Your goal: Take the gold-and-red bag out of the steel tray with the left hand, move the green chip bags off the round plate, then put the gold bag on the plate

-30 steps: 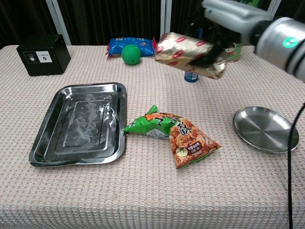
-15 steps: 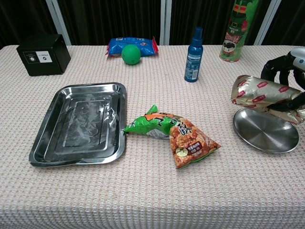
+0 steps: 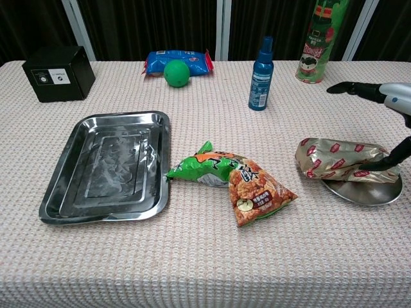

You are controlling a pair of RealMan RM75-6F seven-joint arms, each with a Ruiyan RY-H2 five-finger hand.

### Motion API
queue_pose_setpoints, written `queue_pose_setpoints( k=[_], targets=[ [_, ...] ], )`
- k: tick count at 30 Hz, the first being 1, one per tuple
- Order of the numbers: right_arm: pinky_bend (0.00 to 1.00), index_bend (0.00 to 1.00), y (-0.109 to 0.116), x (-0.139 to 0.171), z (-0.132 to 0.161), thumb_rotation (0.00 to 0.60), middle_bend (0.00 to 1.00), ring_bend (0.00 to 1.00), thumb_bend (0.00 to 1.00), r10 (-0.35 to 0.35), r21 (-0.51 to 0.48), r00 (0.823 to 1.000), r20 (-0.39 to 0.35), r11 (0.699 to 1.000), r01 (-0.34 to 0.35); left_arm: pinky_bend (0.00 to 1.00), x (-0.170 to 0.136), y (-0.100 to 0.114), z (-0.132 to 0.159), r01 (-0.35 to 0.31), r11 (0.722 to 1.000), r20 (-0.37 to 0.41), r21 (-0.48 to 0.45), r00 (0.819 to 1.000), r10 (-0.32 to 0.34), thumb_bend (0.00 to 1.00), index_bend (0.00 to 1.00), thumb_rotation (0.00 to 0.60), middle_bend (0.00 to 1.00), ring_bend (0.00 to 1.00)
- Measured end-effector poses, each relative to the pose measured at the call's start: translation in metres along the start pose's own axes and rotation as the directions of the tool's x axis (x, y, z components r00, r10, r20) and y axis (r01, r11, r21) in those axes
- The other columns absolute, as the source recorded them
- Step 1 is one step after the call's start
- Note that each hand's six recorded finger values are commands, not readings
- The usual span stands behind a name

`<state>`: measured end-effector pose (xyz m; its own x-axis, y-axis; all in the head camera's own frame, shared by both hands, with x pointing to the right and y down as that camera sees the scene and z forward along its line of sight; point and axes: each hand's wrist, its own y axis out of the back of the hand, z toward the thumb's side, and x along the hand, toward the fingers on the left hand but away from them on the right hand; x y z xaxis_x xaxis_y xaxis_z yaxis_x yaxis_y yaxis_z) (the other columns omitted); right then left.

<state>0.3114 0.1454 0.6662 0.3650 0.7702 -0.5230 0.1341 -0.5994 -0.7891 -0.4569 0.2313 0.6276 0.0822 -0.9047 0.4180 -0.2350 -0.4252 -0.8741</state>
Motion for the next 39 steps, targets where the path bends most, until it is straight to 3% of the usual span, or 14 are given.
queue_pose_setpoints(
  k=[6, 10, 17, 26, 30, 33, 39],
  targets=[
    [0.0, 0.0, 0.047, 0.017, -0.011, 0.6, 0.05, 0.0, 0.0, -0.159, -0.102, 0.987, 0.021, 0.982, 0.16, 0.07, 0.005, -0.004, 0.026, 0.057, 0.998, 0.116, -0.001, 0.992, -0.056, 0.03, 0.08, 0.6, 0.1, 0.0],
    [0.01, 0.0, 0.074, 0.028, -0.023, 0.6, 0.04, 0.0, 0.0, -0.237, -0.201, 0.971, 0.043, 0.95, 0.24, 0.07, 0.014, -0.013, 0.064, 0.106, 0.993, 0.274, 0.044, 0.955, -0.114, 0.03, 0.08, 0.6, 0.1, 0.0],
    [0.01, 0.0, 0.123, 0.052, -0.062, 0.6, 0.03, 0.0, 0.0, -0.333, -0.263, 0.933, 0.134, 0.896, 0.358, 0.07, 0.052, -0.029, 0.155, 0.147, 0.986, 0.516, 0.076, 0.841, -0.165, 0.03, 0.08, 0.6, 0.1, 0.0],
    [0.01, 0.0, 0.13, 0.067, -0.092, 0.6, 0.02, 0.0, 0.0, -0.346, -0.3, 0.913, 0.215, 0.866, 0.399, 0.07, 0.072, -0.074, 0.265, 0.25, 0.965, 0.696, 0.073, 0.68, -0.229, 0.03, 0.08, 0.6, 0.1, 0.0],
    [0.01, 0.0, 0.13, 0.074, -0.104, 0.6, 0.02, 0.0, 0.0, -0.345, -0.302, 0.908, 0.24, 0.862, 0.407, 0.07, 0.078, -0.094, 0.305, 0.279, 0.957, 0.741, 0.083, 0.624, -0.246, 0.06, 0.08, 0.6, 0.1, 0.0],
    [0.0, 0.0, 0.13, 0.078, -0.11, 0.6, 0.01, 0.0, 0.0, -0.346, -0.307, 0.904, 0.251, 0.858, 0.413, 0.07, 0.085, -0.106, 0.326, 0.284, 0.954, 0.757, 0.097, 0.601, -0.256, 0.09, 0.08, 0.6, 0.1, 0.0],
    [0.01, 0.0, 0.13, 0.087, -0.121, 0.6, 0.01, 0.0, 0.0, -0.351, -0.324, 0.897, 0.268, 0.844, 0.427, 0.08, 0.101, -0.129, 0.344, 0.282, 0.948, 0.749, 0.151, 0.593, -0.296, 0.17, 0.08, 0.6, 0.1, 0.0]
  ],
)
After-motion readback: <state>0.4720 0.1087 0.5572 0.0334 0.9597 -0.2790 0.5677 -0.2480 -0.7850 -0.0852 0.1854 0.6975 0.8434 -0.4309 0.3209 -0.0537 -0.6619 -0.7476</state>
